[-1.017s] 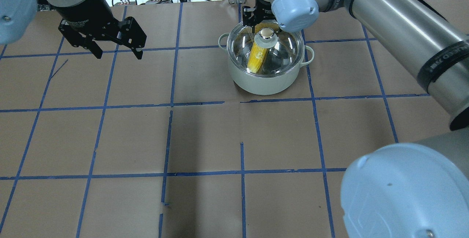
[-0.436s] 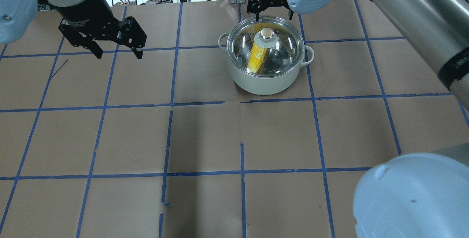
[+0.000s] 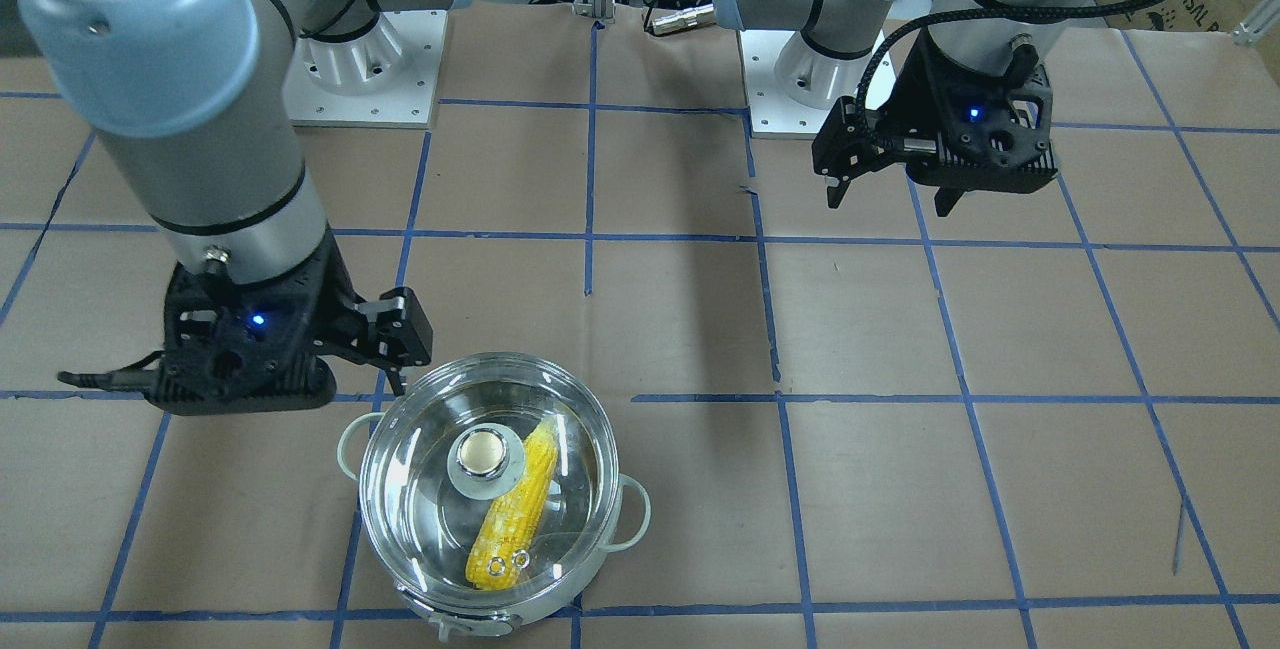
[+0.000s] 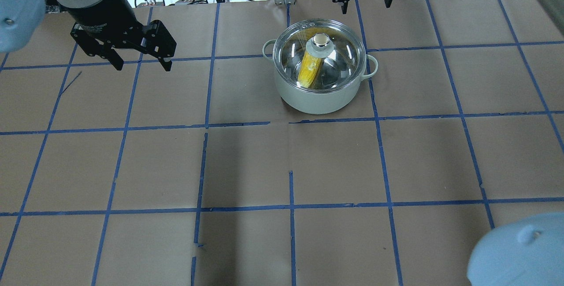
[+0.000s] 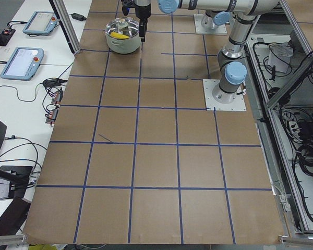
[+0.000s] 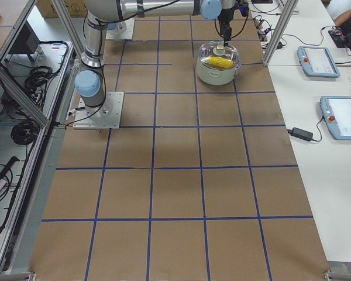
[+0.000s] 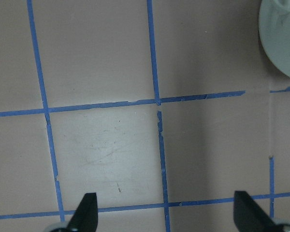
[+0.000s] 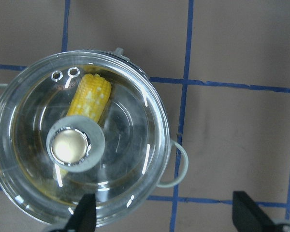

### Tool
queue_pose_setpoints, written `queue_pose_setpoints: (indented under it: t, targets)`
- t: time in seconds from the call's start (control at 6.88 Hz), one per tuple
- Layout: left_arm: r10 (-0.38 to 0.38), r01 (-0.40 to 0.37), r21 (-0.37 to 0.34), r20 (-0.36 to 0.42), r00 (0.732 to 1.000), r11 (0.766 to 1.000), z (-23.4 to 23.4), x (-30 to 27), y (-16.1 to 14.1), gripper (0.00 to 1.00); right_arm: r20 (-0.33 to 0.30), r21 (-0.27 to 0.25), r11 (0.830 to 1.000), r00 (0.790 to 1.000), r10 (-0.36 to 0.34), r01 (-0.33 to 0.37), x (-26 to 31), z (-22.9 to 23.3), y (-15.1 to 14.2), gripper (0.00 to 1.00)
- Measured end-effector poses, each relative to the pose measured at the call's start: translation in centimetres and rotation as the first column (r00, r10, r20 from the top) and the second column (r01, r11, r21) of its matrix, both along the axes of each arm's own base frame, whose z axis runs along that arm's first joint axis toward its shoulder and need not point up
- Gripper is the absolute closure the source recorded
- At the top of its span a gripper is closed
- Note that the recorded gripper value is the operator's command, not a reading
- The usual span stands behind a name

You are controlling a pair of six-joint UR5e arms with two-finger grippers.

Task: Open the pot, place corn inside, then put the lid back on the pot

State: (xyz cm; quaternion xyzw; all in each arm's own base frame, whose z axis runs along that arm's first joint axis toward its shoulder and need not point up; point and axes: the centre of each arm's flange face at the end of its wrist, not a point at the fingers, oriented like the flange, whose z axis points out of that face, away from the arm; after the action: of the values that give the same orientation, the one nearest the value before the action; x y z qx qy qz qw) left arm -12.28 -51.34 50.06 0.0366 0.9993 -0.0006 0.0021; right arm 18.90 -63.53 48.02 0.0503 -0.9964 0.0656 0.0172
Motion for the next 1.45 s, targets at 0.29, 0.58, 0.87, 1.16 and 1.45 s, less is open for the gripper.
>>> queue_pose_setpoints:
  t: [0.29, 0.58, 0.87, 1.16, 1.45]
  targets:
    - [0.0, 0.0, 0.001, 0.004, 1.0, 1.0, 0.1, 0.0, 0.1, 0.0, 0.033, 0.018, 1.0, 0.999, -0.005, 0.005, -3.2, 2.7, 4.7, 0.0]
    - [0.001, -0.001, 0.002, 0.004, 1.0, 1.0, 0.0, 0.0, 0.1, 0.0, 0.058, -0.015, 0.998, 0.997, -0.054, 0.055, -5.9, 2.1, 9.9, 0.0]
    - [0.002, -0.002, 0.001, 0.004, 1.0, 1.0, 0.1, 0.0, 0.1, 0.0, 0.061, -0.053, 0.997, 0.996, -0.06, 0.063, -6.9, 2.5, 12.2, 0.0]
    - [0.002, -0.002, 0.004, 0.005, 1.0, 1.0, 0.1, 0.1, 0.2, 0.0, 0.063, -0.072, 0.996, 0.997, -0.042, 0.047, -6.8, 4.4, 13.0, 0.0]
    - [0.001, -0.002, 0.005, 0.005, 1.0, 1.0, 0.1, 0.1, 0.2, 0.0, 0.066, -0.055, 0.998, 0.997, -0.03, 0.034, -6.4, 6.4, 14.0, 0.0]
